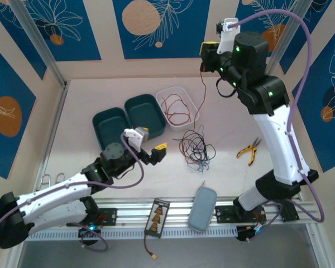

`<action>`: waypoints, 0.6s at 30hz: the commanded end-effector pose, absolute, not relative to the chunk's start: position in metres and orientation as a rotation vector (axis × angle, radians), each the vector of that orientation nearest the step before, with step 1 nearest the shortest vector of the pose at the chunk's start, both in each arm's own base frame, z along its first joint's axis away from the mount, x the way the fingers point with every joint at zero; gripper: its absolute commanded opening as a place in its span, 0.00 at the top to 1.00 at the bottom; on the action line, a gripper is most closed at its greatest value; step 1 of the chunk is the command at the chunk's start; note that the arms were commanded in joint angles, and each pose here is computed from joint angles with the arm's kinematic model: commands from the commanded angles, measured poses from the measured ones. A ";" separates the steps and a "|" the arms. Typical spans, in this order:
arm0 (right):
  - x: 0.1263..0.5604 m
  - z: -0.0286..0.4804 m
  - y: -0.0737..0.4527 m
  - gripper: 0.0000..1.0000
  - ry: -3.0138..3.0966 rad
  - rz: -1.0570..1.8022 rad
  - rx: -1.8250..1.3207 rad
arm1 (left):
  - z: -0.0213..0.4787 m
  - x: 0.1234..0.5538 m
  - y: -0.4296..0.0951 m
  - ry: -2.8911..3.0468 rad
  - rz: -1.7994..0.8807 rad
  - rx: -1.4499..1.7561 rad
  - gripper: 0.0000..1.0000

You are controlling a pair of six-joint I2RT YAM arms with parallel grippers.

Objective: Untangle the cables

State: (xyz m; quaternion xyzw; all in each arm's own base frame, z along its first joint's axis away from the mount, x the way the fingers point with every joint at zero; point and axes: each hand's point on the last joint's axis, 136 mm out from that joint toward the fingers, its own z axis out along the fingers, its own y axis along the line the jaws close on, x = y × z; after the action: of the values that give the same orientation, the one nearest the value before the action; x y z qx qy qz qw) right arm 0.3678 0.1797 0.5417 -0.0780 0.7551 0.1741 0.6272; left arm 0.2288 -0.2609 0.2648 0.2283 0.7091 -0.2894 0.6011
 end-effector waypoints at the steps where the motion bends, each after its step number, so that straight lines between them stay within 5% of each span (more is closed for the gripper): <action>1: 0.388 0.549 0.184 1.00 1.705 0.443 -0.183 | 0.233 0.236 -0.221 1.772 -0.437 0.483 0.00; 18: 0.486 0.487 0.208 1.00 1.824 0.440 -0.214 | 0.235 0.232 -0.178 1.778 -0.303 0.393 0.00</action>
State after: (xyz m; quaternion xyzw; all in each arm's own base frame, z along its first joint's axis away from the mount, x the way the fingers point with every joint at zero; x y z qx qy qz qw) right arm 0.4812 0.2076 0.4848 -0.0832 0.7870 0.1875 0.5819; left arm 0.2307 -0.1869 0.2431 0.1675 0.7629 -0.1577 0.6042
